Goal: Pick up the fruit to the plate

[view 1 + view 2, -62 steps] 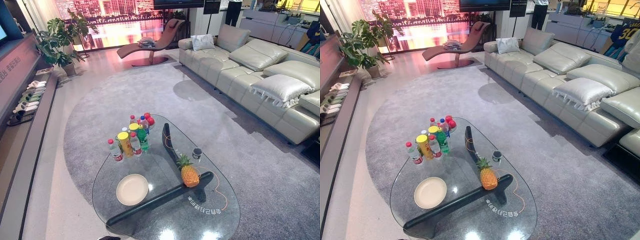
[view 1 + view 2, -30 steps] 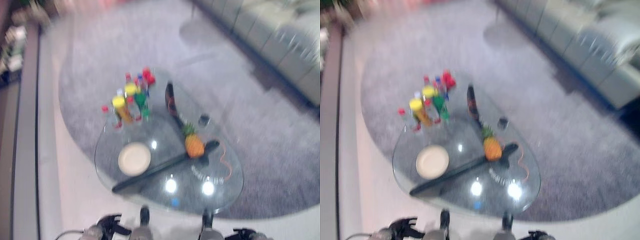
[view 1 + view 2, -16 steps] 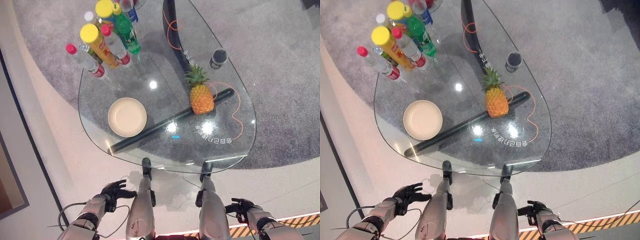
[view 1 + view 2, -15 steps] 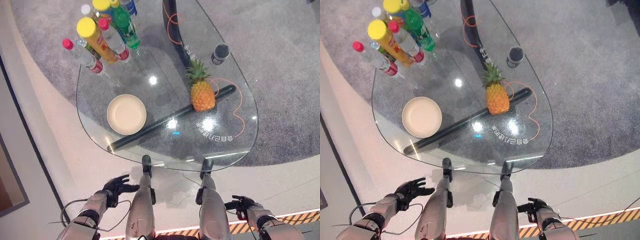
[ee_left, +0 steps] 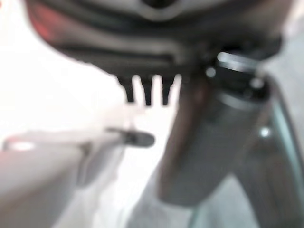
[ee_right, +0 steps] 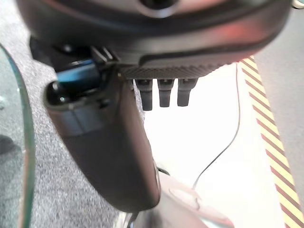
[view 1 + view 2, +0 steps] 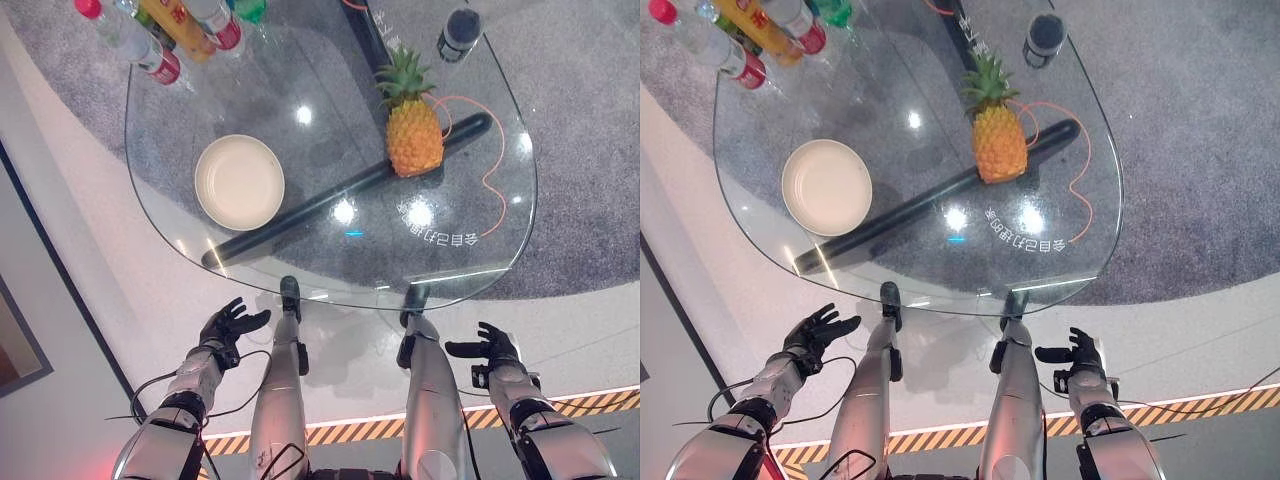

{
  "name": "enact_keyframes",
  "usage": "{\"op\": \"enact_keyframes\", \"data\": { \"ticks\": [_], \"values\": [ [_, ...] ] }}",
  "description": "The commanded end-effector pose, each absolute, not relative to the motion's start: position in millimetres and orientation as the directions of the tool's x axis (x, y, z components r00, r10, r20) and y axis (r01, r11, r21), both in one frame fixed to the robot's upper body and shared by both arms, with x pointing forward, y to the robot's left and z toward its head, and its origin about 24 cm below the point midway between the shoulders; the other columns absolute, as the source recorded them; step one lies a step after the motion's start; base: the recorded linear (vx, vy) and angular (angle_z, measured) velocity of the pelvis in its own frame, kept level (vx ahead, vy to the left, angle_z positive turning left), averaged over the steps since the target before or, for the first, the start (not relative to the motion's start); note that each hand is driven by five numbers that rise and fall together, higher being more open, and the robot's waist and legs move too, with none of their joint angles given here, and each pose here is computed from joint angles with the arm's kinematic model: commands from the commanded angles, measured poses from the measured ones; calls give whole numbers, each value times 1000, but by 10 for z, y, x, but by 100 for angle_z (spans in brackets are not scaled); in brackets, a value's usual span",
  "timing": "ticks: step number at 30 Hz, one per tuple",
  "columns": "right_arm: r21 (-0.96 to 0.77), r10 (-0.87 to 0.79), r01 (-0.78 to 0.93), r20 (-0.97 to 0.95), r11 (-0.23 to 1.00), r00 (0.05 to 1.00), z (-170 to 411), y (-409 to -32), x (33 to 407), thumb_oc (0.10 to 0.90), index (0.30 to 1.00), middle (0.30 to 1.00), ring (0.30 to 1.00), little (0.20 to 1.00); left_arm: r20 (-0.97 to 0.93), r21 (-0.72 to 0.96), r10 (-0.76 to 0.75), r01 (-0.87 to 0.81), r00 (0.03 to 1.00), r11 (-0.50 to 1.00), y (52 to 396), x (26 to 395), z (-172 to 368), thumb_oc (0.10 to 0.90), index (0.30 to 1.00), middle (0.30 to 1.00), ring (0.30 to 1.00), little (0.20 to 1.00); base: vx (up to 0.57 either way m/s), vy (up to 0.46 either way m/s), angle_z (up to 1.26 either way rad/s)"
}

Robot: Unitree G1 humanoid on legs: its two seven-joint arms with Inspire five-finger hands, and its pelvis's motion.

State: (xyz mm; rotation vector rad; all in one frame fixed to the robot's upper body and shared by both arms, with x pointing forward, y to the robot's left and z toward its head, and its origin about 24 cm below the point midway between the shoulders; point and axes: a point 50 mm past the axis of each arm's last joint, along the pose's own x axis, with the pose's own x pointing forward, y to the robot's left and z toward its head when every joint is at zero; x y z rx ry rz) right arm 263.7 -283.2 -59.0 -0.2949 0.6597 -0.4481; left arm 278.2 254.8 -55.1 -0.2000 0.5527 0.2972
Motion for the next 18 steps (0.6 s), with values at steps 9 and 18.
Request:
{"op": "enact_keyframes", "data": {
  "ticks": [9,18],
  "values": [
    [-408,-556,392,-458,825,694,-570,-2964,2536,800,900,900,900,900,-541,3,410,-486,734,874,2822,2632,-577,800,900,900,900,900,0,0,0],
    [-386,-554,410,-431,827,712,-511,-2948,2607,800,900,900,900,900,-535,18,389,-450,750,893,2780,2659,-571,800,900,900,900,900,0,0,0]
  ]
}}
